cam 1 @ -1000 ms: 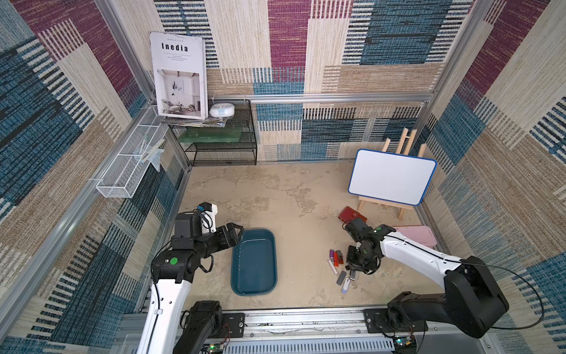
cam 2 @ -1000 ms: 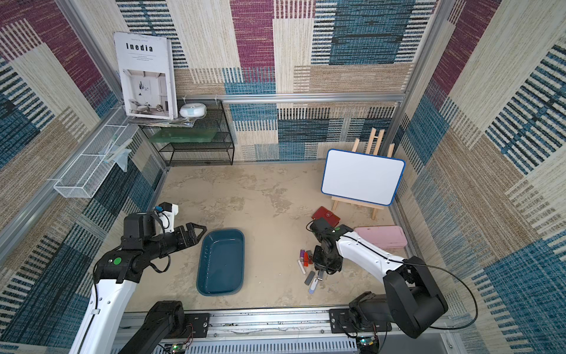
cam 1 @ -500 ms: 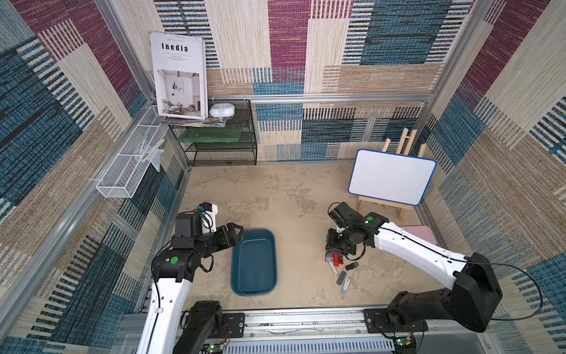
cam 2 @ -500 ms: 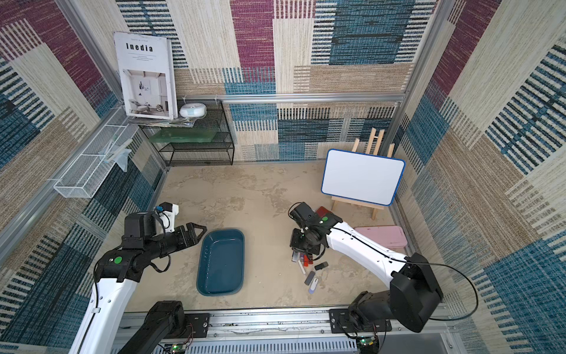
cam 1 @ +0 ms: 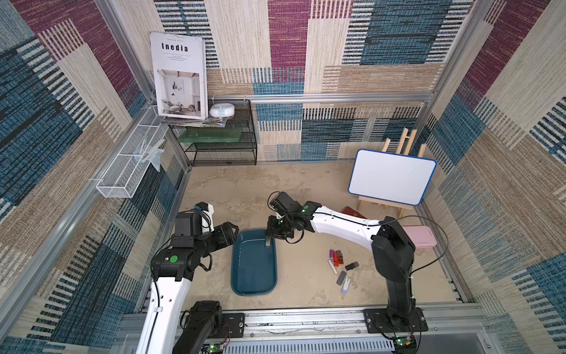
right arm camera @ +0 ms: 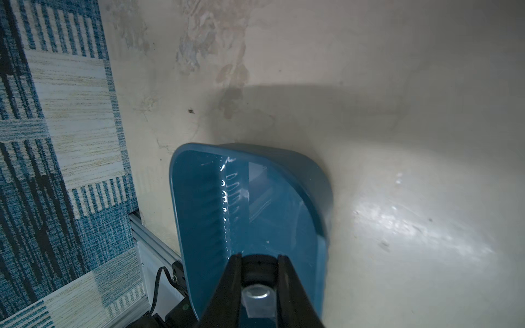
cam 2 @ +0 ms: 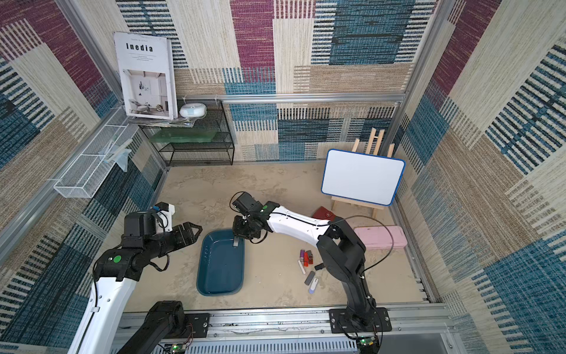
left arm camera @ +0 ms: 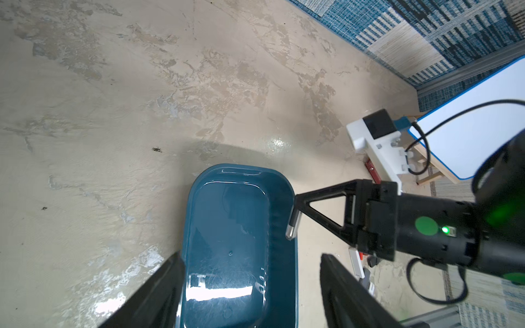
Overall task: Put the usb flash drive into the storage box
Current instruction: Place the USB flash in the storage box.
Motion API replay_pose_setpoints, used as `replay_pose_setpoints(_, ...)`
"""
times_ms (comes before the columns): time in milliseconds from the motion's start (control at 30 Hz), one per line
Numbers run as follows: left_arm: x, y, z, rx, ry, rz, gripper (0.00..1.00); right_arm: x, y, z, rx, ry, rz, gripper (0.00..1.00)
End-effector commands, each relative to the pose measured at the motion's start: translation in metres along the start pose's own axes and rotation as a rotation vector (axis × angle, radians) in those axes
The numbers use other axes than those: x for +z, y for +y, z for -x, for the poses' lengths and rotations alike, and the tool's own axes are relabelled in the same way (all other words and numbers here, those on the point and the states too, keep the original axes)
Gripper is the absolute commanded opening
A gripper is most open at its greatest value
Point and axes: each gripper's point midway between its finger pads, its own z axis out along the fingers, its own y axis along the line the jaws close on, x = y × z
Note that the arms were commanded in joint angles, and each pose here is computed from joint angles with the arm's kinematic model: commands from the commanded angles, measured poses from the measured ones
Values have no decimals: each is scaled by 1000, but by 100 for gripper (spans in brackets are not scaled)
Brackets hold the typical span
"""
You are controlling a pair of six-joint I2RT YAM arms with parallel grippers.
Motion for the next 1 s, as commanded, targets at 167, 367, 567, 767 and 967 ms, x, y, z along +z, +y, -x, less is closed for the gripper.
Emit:
replay_pose_setpoints(167, -1, 9, 0, -20, -4, 52, 81, 41, 14, -4, -47, 45, 14, 19)
replay_pose_setpoints(367, -2, 11, -1, -26, -12, 59, 77, 66, 8, -12, -52, 63, -11, 20)
replay_pose_setpoints(567, -4, 15, -1, -32, -34, 78, 75, 82, 12, -10, -71, 56, -30, 23)
replay_pose_setpoints(767, -2, 14, -3, -32, -21, 67, 79, 92, 13, -8, -72, 58, -34, 30)
replay_pose_setpoints(967, -1, 11, -5, -30, -11, 51, 80, 93, 16, -8, -81, 60, -30, 35)
